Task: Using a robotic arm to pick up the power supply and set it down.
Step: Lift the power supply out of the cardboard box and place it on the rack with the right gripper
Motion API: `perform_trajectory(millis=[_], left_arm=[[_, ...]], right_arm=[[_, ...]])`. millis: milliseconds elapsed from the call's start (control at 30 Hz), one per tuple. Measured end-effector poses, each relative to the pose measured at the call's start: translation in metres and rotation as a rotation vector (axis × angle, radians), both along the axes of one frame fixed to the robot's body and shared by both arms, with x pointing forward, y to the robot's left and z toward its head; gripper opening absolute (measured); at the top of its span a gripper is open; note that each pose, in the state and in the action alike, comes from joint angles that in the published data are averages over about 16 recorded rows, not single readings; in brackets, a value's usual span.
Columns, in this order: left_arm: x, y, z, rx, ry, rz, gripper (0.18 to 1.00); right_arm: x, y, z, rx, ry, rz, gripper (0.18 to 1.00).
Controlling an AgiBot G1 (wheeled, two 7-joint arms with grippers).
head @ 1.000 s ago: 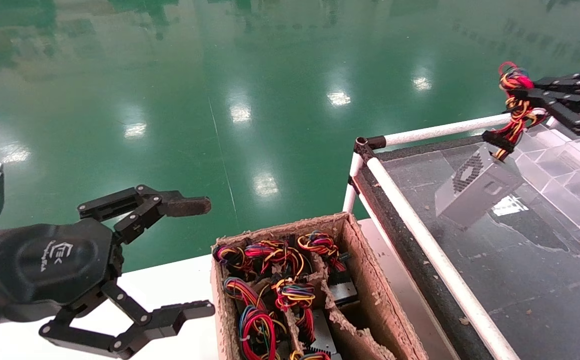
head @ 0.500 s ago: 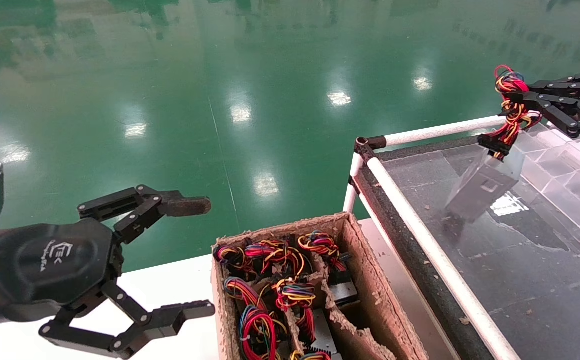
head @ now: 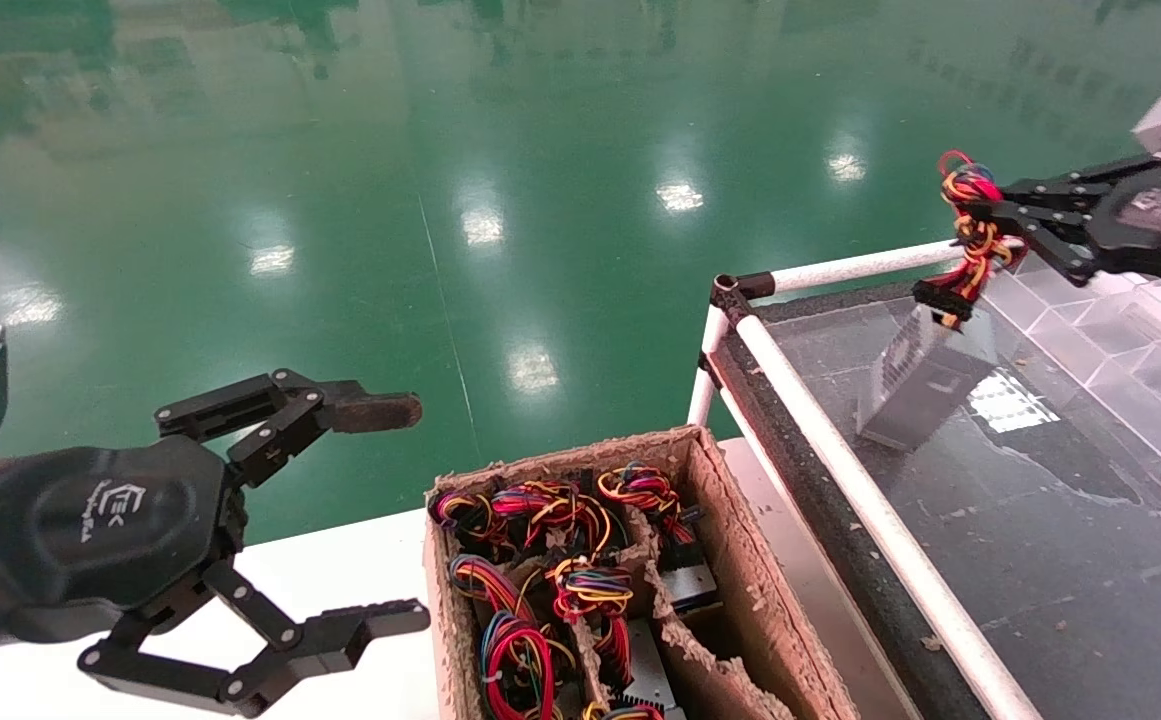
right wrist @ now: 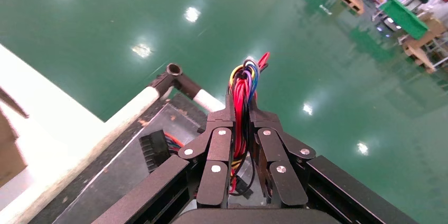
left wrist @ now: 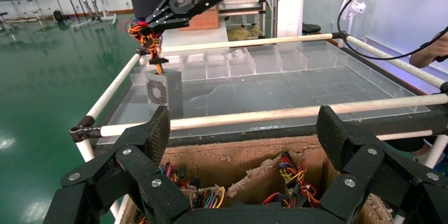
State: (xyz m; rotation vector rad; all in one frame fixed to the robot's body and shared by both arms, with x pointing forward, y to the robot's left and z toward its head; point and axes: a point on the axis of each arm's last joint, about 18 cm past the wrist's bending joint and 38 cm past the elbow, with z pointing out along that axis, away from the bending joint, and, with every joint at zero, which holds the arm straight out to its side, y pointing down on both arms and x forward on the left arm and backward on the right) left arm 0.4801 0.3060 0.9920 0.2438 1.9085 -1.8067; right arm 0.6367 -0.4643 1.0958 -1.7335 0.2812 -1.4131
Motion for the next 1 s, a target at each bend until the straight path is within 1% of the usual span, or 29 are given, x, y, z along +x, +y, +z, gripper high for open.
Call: perform_trajectory(millis=[200,700,1000], left_arm=[[0.000,0.000,0.000,0.000,0.000,0.000,1.001],[0.000,0.000,0.000,0.000,0.000,0.000,1.001],[0.000,0.000,0.000,0.000,0.000,0.000,1.001]], right_arm=[[0.015,0.011,0.005,-0.022,-0.022,-0.029,0.229],[0.048,0.032,0.032,-0.098,-0.093,-0.151,0.229],[0.055,0.047,0.037,-0.144,-0.099,-0.153,0.229]])
